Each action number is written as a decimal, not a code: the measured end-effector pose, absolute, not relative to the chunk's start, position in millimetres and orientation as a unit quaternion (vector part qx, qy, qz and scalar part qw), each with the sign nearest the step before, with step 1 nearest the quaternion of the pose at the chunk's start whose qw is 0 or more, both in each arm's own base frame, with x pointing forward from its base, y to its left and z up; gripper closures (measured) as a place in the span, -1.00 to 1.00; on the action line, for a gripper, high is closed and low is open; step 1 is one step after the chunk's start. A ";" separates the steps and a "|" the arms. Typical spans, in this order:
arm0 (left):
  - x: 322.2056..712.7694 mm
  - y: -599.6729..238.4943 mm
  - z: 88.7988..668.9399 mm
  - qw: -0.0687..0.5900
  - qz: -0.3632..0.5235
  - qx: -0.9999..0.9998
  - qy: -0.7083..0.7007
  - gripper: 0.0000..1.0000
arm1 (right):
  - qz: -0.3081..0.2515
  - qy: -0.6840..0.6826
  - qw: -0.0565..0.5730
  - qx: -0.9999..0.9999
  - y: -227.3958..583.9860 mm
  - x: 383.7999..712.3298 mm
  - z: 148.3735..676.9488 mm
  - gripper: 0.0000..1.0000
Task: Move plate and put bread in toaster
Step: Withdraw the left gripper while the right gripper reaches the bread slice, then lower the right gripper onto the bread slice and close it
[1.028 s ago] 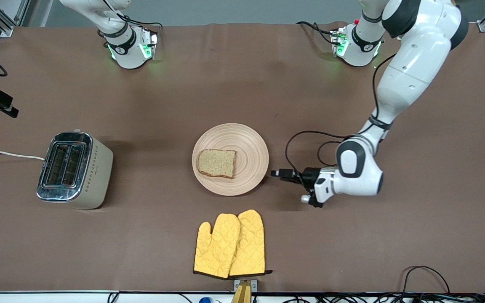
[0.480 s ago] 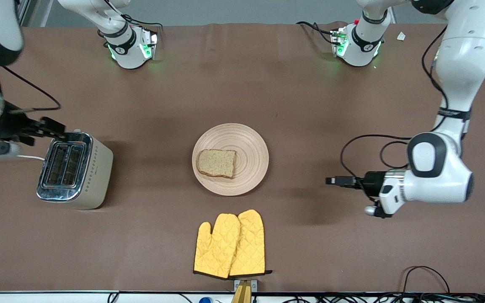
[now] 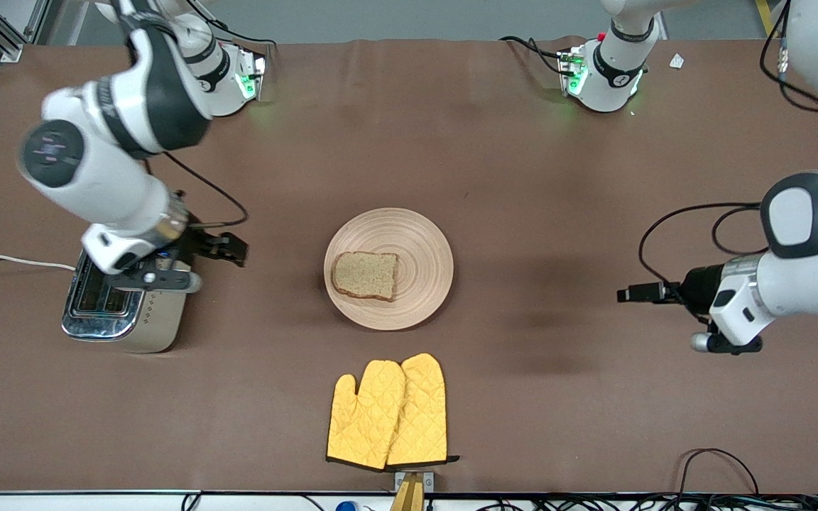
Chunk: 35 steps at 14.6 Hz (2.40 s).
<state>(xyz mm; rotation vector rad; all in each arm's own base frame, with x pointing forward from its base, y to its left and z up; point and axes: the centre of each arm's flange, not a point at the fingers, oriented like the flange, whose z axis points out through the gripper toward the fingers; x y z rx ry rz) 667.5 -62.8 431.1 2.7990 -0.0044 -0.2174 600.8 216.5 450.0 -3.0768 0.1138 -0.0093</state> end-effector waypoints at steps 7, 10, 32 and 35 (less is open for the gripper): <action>613.8 -46.7 548.6 -0.014 -0.064 0.997 -0.035 -1.00 | -0.008 -0.011 0.026 -1.000 318.7 589.2 326.4 -1.00; 597.5 -38.6 590.0 -0.044 -0.056 0.997 -0.028 -1.00 | -0.011 -0.015 0.024 -1.000 328.3 587.1 287.0 -1.00; 525.7 -58.7 659.2 -0.014 -0.029 0.999 -0.008 -1.00 | -0.019 0.001 0.023 -1.000 355.2 552.6 222.5 -0.42; 518.2 -59.3 657.5 -0.016 -0.030 0.999 -0.002 -1.00 | -0.023 -0.020 0.016 -0.999 367.9 544.8 223.3 -0.42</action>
